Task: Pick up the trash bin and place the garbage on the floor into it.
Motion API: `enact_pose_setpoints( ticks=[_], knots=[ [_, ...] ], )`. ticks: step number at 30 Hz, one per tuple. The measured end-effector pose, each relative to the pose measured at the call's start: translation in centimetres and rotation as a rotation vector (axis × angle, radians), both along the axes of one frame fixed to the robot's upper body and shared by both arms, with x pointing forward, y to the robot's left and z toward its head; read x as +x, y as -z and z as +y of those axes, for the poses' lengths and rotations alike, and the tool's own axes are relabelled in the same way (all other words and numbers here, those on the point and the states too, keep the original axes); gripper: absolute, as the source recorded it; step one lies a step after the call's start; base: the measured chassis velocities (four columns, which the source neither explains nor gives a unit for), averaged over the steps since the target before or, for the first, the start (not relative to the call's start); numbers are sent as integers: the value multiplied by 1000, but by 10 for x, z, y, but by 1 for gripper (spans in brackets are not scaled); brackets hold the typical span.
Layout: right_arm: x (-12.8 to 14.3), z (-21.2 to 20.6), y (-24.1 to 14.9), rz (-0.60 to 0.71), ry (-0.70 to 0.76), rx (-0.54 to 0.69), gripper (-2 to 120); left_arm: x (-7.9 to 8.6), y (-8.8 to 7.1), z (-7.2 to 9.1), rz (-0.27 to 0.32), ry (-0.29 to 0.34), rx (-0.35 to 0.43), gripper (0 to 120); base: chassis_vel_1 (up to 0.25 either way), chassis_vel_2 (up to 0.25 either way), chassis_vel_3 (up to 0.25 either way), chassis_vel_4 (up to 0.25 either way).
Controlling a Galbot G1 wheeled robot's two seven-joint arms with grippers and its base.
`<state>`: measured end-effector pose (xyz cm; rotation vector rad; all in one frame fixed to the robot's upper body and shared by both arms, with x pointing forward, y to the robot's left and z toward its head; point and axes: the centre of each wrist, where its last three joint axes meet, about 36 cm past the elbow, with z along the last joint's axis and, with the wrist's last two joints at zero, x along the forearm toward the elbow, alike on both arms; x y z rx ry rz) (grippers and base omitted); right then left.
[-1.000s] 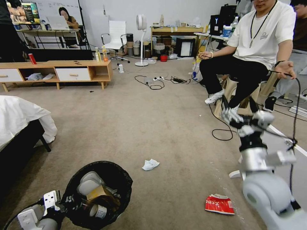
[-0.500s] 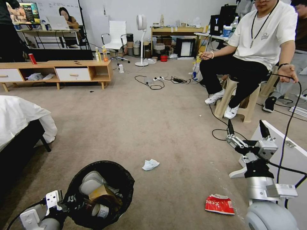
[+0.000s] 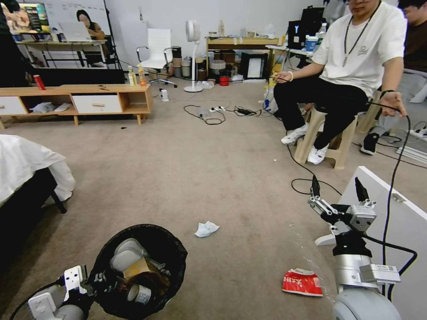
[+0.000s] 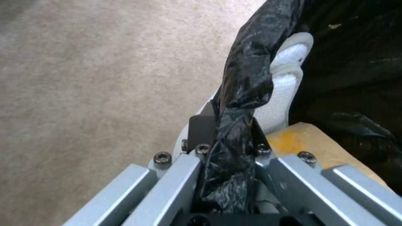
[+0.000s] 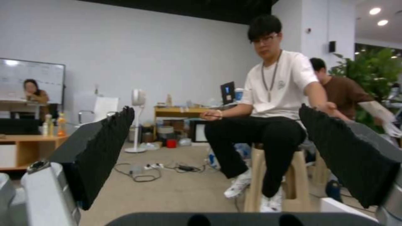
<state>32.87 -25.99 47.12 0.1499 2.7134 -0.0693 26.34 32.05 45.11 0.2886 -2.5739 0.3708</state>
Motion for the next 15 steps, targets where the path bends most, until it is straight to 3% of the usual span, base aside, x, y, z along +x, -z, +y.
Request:
enact_pose_setpoints(
  ticks=[15],
  knots=[
    [4,1,4,3,-5,1,100,1,2,2,2,-2,-2,2,-92,-88,-91,-85]
  ],
)
